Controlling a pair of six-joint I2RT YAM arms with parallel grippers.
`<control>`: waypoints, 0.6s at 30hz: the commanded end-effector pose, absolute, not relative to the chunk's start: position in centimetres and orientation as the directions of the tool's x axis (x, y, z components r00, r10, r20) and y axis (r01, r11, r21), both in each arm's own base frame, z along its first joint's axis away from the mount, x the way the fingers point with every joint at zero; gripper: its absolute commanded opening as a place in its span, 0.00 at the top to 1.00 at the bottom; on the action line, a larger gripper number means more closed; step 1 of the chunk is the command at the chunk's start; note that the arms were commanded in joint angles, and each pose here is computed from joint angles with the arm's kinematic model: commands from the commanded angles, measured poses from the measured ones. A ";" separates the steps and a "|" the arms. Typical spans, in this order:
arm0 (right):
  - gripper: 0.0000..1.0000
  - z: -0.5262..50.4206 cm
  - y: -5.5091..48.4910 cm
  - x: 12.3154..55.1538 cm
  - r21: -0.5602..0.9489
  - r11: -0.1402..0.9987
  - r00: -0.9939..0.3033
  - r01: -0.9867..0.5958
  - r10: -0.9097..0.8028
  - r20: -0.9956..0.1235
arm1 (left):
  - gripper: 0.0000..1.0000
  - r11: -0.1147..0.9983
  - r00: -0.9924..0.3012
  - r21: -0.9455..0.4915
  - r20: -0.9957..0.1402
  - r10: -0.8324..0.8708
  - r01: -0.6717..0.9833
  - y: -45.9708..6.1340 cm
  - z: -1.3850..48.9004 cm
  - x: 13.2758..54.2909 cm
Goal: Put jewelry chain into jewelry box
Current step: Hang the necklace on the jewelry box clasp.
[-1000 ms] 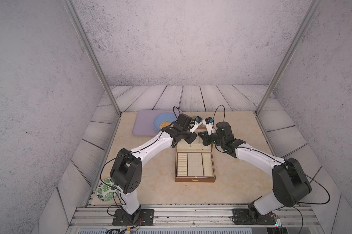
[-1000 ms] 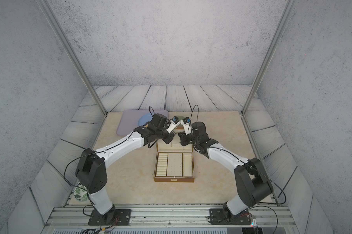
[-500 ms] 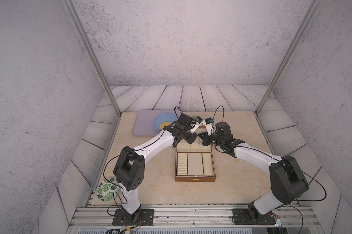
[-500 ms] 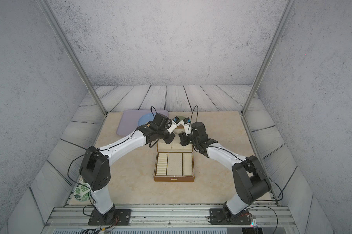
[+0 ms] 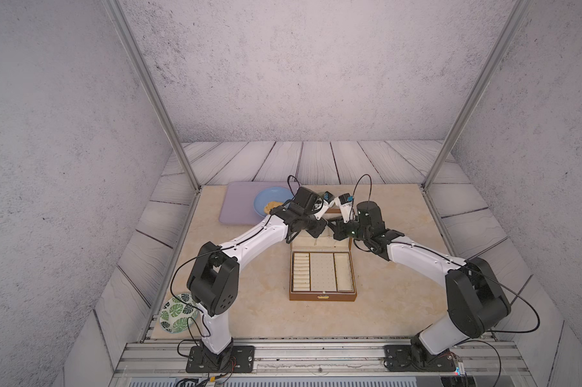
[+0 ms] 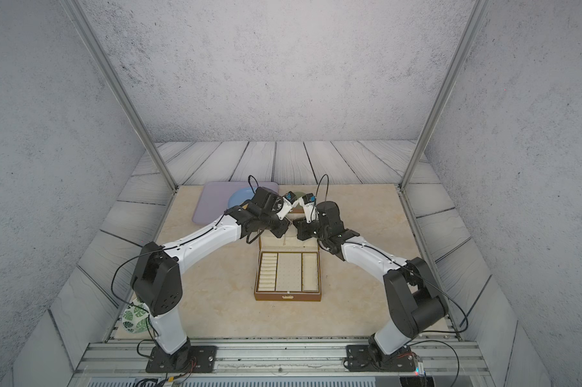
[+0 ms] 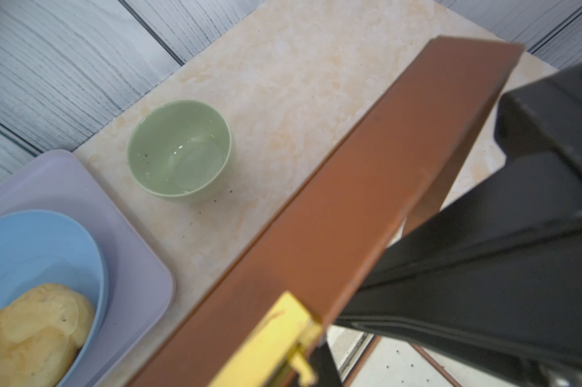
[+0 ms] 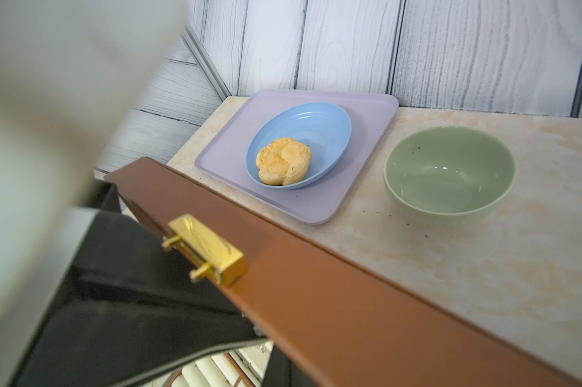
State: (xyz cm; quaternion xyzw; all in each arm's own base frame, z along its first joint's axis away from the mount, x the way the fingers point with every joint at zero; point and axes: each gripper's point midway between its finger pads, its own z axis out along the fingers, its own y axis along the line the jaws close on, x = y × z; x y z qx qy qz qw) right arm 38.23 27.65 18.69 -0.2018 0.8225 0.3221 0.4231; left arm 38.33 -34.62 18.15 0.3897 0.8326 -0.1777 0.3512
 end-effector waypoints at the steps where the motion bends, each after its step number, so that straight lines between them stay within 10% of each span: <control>1: 1.00 19.8 28.5 37.4 0.384 0.675 -0.552 -0.630 -0.042 -0.832 | 1.00 0.628 -0.402 -0.032 -0.793 0.458 0.778 -35.6 22.2 38.8; 18: 1.00 21.0 27.6 37.0 0.373 0.691 -0.526 -0.619 -0.012 -0.851 | 1.00 0.657 -0.412 -0.012 -0.787 0.459 0.754 -33.9 22.7 38.8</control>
